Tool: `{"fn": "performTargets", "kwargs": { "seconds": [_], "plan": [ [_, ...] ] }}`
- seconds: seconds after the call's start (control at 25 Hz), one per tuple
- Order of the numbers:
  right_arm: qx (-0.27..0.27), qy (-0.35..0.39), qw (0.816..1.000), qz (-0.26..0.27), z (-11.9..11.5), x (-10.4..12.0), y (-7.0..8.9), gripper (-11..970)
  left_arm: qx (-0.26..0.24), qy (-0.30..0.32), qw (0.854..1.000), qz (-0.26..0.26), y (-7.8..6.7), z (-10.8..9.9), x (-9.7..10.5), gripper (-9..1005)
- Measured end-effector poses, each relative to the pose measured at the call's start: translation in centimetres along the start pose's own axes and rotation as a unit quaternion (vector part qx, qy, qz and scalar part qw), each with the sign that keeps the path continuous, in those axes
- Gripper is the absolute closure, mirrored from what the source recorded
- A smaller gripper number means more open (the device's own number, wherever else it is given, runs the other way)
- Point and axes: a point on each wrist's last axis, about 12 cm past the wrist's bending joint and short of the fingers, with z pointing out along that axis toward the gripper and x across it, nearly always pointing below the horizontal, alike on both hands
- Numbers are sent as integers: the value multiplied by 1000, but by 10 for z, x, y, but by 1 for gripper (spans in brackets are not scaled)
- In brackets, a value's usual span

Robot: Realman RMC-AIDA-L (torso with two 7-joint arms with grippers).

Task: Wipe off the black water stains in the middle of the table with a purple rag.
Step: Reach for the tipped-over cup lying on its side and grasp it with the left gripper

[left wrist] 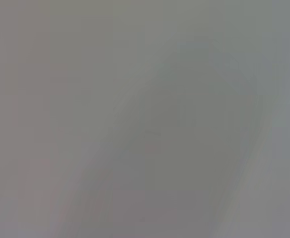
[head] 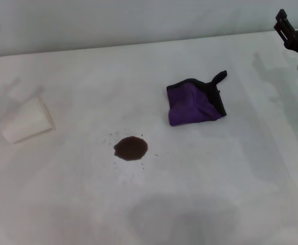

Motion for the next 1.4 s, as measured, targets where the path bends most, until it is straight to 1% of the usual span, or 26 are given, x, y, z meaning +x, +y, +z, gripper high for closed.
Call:
{"fn": "performTargets", "kwargs": {
  "seconds": [0.08,0.2,0.28,0.32,0.44,0.6,0.68,0.72,0.8,0.92,1.04,1.4],
  "plan": [
    [3,2,1000,0,-2,1,-2,92,31,35,999,24,-2,3,-17,121],
    [5,4,1000,0,-4,2,-3,92,50,113,990,66,-2,6,-44,122],
    [6,5,1000,0,-6,3,-4,92,57,171,980,86,-3,8,-58,122],
    [7,5,1000,0,-6,3,-5,92,60,209,971,99,-4,10,-66,122],
    [8,5,1000,-2,-6,2,-6,92,67,285,948,128,-7,15,-85,121],
    [10,6,1000,-2,-6,2,-7,93,66,338,926,154,-11,19,-107,121],
    [11,6,1000,-2,-6,2,-7,93,63,357,917,168,-12,22,-115,121],
    [11,5,1000,-1,-6,2,-7,93,64,370,910,178,-12,23,-118,121],
    [12,5,1000,-1,-6,2,-7,93,69,397,894,198,-13,28,-121,120],
    [11,4,1000,1,-5,2,-6,93,68,432,874,212,-14,34,-119,121],
    [11,8,1000,2,-3,3,-5,93,65,464,852,234,-15,44,-110,122],
    [17,20,1000,9,-2,5,-6,93,57,521,797,300,-21,72,-86,121]
  ]
}}
